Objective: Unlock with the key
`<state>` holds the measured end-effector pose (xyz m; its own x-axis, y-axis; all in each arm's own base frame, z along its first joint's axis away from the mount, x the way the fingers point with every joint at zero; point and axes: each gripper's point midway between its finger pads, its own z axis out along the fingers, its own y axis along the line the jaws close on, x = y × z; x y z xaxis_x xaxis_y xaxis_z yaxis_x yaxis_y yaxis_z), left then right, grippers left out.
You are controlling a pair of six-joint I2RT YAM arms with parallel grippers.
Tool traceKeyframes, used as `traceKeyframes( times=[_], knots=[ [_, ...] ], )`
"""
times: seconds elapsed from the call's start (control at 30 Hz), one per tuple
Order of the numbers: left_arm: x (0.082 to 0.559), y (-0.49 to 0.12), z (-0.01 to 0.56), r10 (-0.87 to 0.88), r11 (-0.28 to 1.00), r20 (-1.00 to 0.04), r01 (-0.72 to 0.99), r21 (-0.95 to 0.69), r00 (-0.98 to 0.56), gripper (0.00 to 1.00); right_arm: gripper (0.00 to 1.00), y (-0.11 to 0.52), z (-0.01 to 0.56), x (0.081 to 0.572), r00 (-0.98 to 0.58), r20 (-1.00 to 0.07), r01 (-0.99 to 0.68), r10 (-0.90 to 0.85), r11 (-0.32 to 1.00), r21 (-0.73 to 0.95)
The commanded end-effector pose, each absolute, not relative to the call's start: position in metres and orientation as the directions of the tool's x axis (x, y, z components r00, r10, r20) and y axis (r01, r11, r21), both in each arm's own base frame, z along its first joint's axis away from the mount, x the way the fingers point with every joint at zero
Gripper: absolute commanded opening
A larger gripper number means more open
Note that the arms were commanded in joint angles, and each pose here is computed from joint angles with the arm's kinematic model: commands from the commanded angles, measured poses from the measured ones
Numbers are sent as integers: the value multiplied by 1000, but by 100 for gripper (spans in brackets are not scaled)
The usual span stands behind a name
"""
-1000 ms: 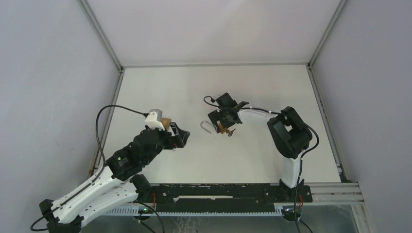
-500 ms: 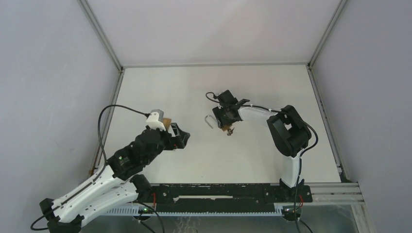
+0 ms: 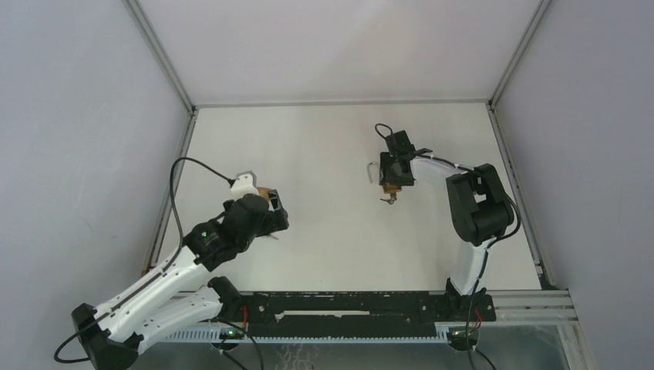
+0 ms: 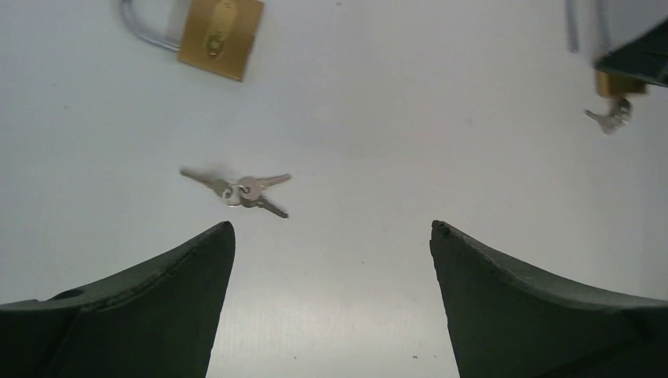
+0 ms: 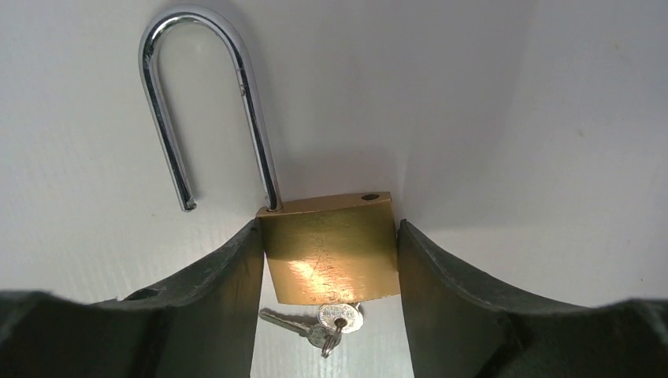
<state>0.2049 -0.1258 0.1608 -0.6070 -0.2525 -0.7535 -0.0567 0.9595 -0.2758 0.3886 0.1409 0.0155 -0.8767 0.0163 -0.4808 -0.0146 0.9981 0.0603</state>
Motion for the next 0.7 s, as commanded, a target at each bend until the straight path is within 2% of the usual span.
traceKeyframes(
  times=[0.0, 0.1, 0.2, 0.37, 0.53, 0.67],
  knots=[
    [217, -111, 163, -315, 947, -734, -149, -285, -602, 97, 68, 129, 22, 376, -876, -471, 77, 99, 995, 66],
    [225, -107, 160, -325, 944, -729, -164, -286, -602, 97, 83, 127, 36, 378, -863, -494, 73, 108, 993, 89],
    [238, -105, 155, -307, 950, -731, -156, -269, -610, 98, 93, 129, 58, 378, -841, -529, 61, 113, 992, 115],
    [260, -93, 141, -268, 963, -717, -193, -187, -643, 100, 97, 144, 93, 368, -819, -562, 16, 117, 983, 180],
    [293, -88, 133, -223, 974, -713, -189, -128, -665, 100, 98, 168, 112, 342, -812, -580, -67, 62, 978, 199],
    [321, -75, 126, -139, 984, -697, -177, -18, -704, 100, 98, 191, 122, 315, -820, -570, -140, 42, 952, 271]
  ],
)
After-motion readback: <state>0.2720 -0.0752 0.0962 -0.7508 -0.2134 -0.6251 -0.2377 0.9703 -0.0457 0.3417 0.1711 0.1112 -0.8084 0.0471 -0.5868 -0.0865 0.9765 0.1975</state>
